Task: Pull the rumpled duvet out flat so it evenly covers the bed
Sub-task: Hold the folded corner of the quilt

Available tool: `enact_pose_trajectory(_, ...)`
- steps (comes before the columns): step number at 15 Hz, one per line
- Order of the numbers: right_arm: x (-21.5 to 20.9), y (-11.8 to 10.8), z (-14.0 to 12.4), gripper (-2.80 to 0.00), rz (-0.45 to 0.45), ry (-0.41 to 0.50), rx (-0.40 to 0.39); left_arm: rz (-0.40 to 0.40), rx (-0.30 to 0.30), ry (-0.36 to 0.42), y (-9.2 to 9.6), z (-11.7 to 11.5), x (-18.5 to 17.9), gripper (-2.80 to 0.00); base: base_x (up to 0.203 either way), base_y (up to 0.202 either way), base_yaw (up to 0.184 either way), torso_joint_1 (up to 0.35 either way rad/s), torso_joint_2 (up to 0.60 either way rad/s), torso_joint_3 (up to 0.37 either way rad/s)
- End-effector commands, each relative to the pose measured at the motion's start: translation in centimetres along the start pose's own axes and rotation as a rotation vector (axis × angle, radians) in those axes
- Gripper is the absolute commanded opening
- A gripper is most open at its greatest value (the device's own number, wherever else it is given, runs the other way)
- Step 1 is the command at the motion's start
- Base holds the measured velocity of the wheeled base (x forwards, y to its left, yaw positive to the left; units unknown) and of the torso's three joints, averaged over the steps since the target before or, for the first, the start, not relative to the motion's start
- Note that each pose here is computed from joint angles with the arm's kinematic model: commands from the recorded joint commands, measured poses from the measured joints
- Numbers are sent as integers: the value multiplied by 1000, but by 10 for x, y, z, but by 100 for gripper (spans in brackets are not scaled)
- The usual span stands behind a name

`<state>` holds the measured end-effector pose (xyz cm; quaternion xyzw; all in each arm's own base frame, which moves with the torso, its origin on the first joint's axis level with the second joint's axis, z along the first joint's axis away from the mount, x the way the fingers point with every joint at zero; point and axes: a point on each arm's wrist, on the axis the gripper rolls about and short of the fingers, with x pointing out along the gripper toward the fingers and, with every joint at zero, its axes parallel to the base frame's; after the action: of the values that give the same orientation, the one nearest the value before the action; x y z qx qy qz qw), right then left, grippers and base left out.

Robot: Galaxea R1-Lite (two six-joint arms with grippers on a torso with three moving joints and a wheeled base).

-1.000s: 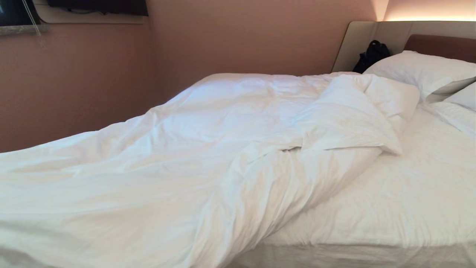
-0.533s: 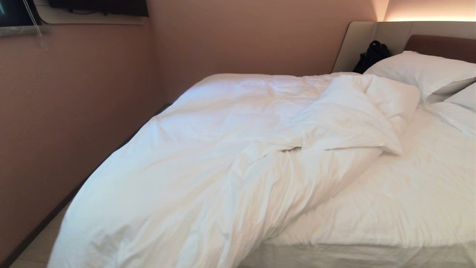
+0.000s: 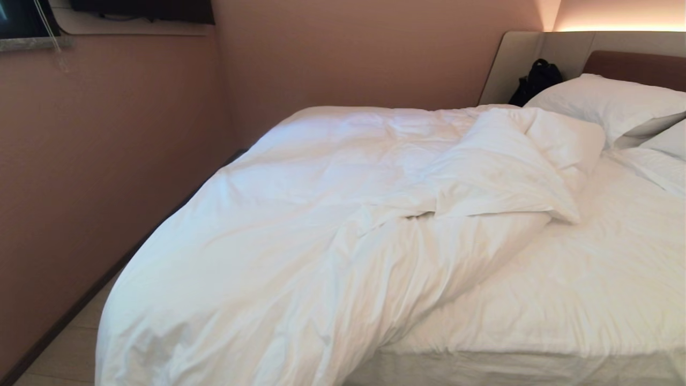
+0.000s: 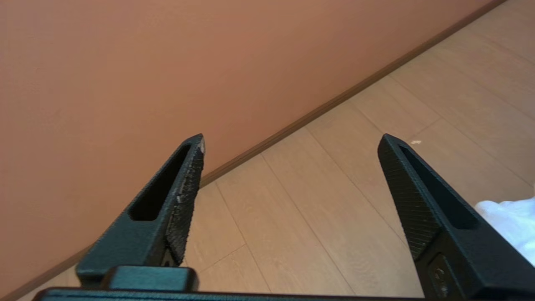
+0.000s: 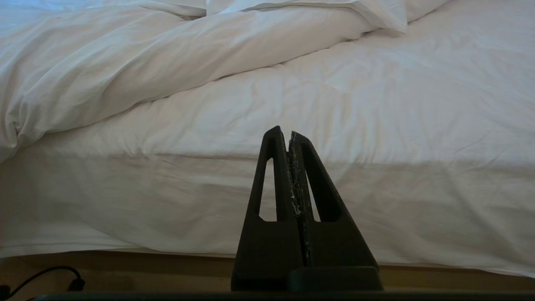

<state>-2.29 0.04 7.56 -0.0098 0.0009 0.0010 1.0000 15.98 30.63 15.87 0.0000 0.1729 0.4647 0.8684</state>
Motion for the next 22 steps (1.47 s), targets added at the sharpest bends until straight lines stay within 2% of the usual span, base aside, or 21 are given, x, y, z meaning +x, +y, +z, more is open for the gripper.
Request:
enact_pose_trajectory(1, 0, 0, 0, -280, 0, 1, 0, -14, 1, -18, 0, 4, -5, 0, 0, 0, 0, 0, 0, 0)
enact_pose_trajectory(3, 0, 0, 0, -280, 0, 1, 0, -65, -1, -51, -3, 10, -17, 0, 0, 0, 0, 0, 0, 0)
enact_pose_trajectory(4, 0, 0, 0, -280, 0, 1, 0, -69, -3, -51, -4, 10, -17, -280, 0, 0, 0, 0, 0, 0)
enact_pose_trajectory(7, 0, 0, 0, -280, 1, 0, 0, -163, -38, -123, -25, 27, -50, -280, 0, 0, 0, 0, 0, 0)
enact_pose_trajectory(10, 0, 0, 0, -280, 0, 1, 0, -269, -59, -159, -51, 33, -79, -280, 0, 0, 0, 0, 0, 0)
enact_pose_trajectory(13, 0, 0, 0, -280, 1, 1, 0, -367, -72, -186, -73, 31, -117, -280, 0, 0, 0, 0, 0, 0)
enact_pose_trajectory(16, 0, 0, 0, -280, 0, 1, 0, -502, -56, -201, -95, 16, -164, -280, 0, 0, 0, 0, 0, 0)
enact_pose_trajectory(18, 0, 0, 0, -280, 0, 0, 0, -575, -75, -243, -95, 17, -202, -280, 0, 0, 0, 0, 0, 0)
enact_pose_trajectory(19, 0, 0, 0, -280, 0, 0, 0, -633, -117, -277, -91, 19, -229, -280, 0, 0, 0, 0, 0, 0)
enact_pose_trajectory(22, 0, 0, 0, -280, 1, 1, 0, -878, -242, -328, -70, 16, -299, -280, 0, 0, 0, 0, 0, 0)
